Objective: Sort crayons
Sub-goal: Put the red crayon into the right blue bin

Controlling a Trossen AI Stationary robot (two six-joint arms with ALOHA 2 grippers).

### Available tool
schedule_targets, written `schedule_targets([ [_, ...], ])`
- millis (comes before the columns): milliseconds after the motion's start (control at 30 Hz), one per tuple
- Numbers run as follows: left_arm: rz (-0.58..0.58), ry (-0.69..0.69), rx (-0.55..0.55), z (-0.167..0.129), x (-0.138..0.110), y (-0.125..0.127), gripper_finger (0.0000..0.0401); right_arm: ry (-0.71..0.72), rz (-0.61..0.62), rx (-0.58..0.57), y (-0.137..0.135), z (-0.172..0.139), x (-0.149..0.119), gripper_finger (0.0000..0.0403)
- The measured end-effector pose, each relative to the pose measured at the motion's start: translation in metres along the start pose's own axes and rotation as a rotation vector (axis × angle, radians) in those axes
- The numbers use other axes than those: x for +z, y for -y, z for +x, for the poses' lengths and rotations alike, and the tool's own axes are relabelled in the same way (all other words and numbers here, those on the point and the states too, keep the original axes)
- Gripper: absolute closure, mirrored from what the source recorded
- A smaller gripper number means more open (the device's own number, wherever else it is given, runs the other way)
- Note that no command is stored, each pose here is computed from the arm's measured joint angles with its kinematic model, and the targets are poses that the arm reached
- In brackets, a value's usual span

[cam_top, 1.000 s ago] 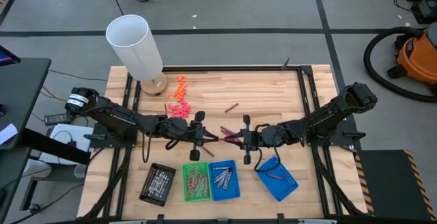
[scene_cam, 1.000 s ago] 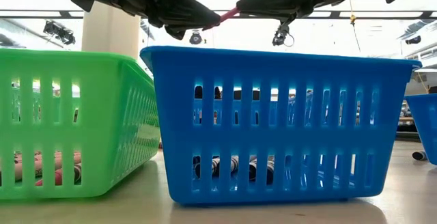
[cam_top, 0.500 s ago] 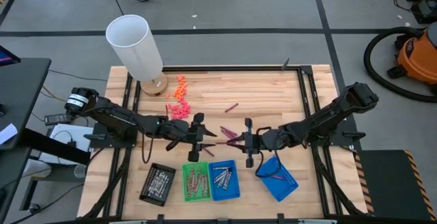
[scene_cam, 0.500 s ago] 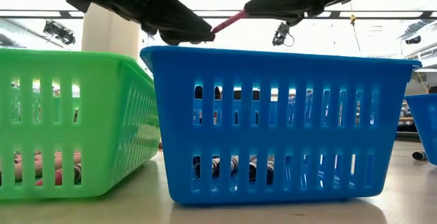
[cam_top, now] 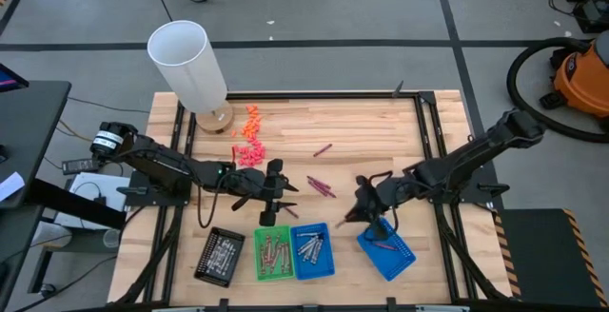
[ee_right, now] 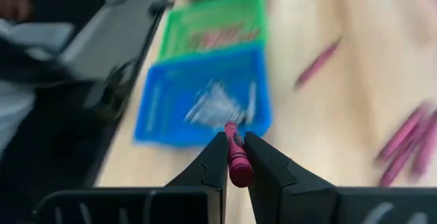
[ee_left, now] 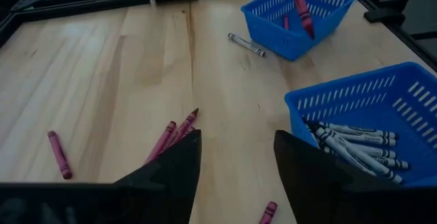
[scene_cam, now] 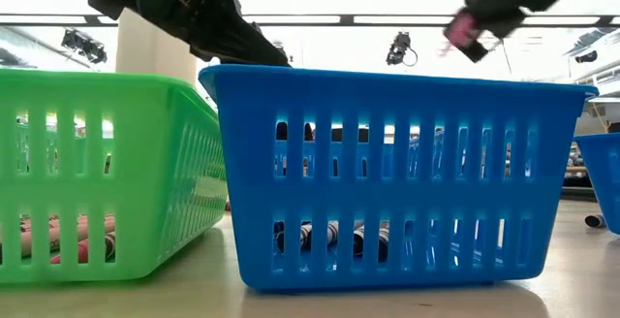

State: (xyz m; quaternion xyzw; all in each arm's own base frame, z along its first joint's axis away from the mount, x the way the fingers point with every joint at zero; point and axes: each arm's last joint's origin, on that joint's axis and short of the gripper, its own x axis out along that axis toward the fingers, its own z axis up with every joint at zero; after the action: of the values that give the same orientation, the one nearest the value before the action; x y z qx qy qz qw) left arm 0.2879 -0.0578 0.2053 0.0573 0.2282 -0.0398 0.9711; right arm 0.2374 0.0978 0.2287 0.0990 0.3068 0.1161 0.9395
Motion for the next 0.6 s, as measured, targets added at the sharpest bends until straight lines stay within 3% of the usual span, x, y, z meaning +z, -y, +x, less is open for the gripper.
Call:
schedule_targets([
  [333, 0.001, 0.008, 0.006, 0.000, 0.001, -0.002, 0.0207, -0.395, 0.398, 0.243, -0.001, -0.016, -0.021, 0.0357],
  [467, 0.001, 0.007, 0.006, 0.000, 0.001, -0.002, 0.0207, -0.596, 0.557, 0.263, 0.000, -0.010, -0.034, 0.0357],
  [600, 0.000, 0.008, 0.006, 0.000, 0.001, -0.002, 0.0207, -0.729, 0.641, 0.276, -0.001, 0.002, -0.045, 0.0357],
])
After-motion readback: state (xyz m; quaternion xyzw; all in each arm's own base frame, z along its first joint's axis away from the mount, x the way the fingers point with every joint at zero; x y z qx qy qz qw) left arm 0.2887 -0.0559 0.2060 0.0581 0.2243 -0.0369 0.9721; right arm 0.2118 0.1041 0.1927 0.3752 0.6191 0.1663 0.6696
